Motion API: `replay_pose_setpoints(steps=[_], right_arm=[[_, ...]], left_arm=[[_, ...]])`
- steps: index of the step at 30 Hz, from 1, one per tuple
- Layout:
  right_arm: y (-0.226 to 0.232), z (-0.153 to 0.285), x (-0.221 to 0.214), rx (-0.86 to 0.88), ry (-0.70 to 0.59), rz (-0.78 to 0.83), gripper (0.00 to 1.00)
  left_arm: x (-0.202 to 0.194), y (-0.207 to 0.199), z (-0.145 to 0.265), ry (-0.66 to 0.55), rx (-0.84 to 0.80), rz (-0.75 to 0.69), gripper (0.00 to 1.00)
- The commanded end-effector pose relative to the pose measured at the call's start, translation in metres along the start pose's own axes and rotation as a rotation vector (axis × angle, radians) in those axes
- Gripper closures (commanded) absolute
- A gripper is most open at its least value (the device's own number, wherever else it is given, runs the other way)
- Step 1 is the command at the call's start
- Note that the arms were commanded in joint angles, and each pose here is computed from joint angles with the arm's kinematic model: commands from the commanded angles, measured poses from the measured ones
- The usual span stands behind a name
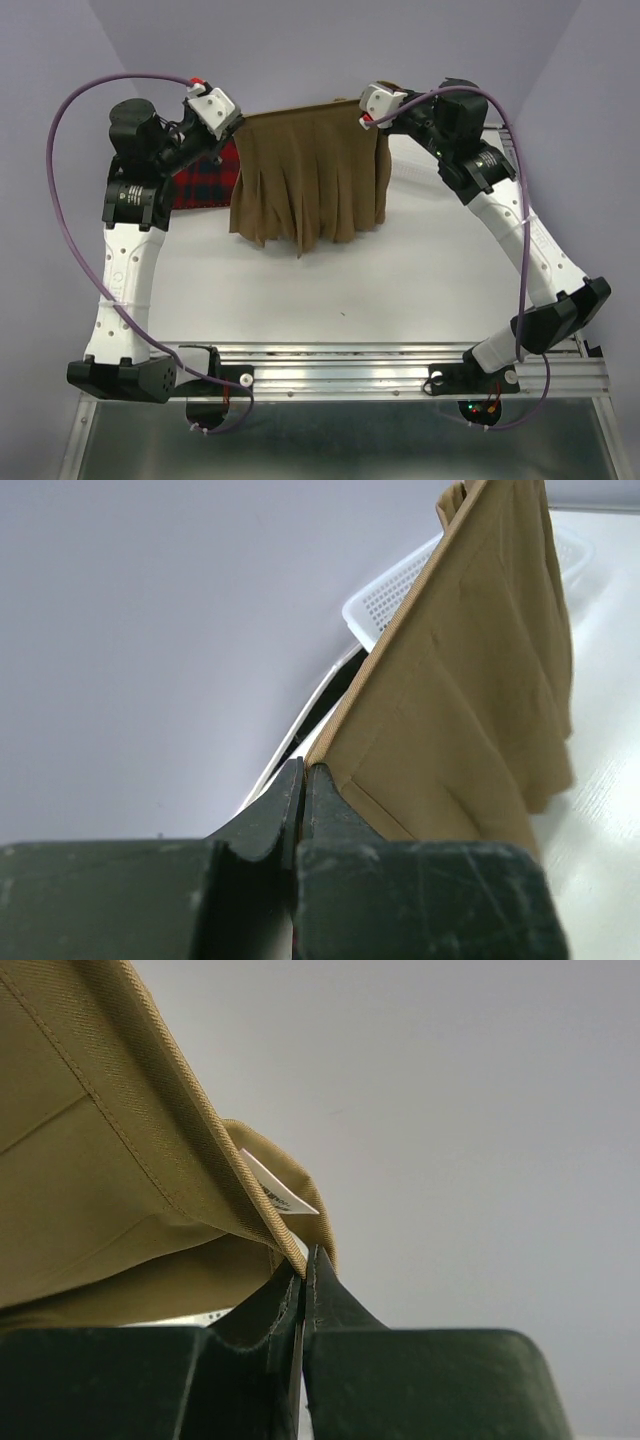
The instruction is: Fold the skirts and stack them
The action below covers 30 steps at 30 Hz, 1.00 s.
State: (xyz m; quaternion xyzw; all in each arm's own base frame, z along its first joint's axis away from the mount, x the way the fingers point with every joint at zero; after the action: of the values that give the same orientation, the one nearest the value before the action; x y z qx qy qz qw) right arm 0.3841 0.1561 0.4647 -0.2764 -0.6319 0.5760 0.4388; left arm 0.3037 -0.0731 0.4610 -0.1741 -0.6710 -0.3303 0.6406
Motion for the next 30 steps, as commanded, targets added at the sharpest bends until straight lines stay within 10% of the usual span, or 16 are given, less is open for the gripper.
replay_pose_setpoints(steps=[1,14,23,30], right_arm=[[-0.054,0.042,-0.044,-0.209,0.268,0.037,0.99],[-0.043,-0.035,-0.078,-0.213,0.259,-0.001,0.99],[-0.092,-0.025,-0.066,-0.335,0.207,-0.020,0.99],[0.015,0.024,-0.066,-0.038,0.140,0.021,0.99]], left_arm=[[0.034,0.025,0.025,-0.065,0.208,-0.056,1.00],[-0.003,0.055,-0.038,-0.024,0.147,0.099,1.00],[0.050,0.066,-0.032,-0.122,0.193,0.022,1.00],[-0.028,0.007,-0.018,0.044,0.031,-0.059,1.00]])
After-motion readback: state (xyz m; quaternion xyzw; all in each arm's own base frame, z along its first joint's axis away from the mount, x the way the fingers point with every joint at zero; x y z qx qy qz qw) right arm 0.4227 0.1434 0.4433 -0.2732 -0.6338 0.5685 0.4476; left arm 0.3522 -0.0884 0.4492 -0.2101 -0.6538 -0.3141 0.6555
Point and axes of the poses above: each gripper's point midway between its finger pads, its own z axis back along the fingers, its own y axis along the line the jaws close on, x = y × z, the point moved 7 cm from there along z, back along the fingers, and after that the axes turned 14 degrees about z, right-handed, at the moved point
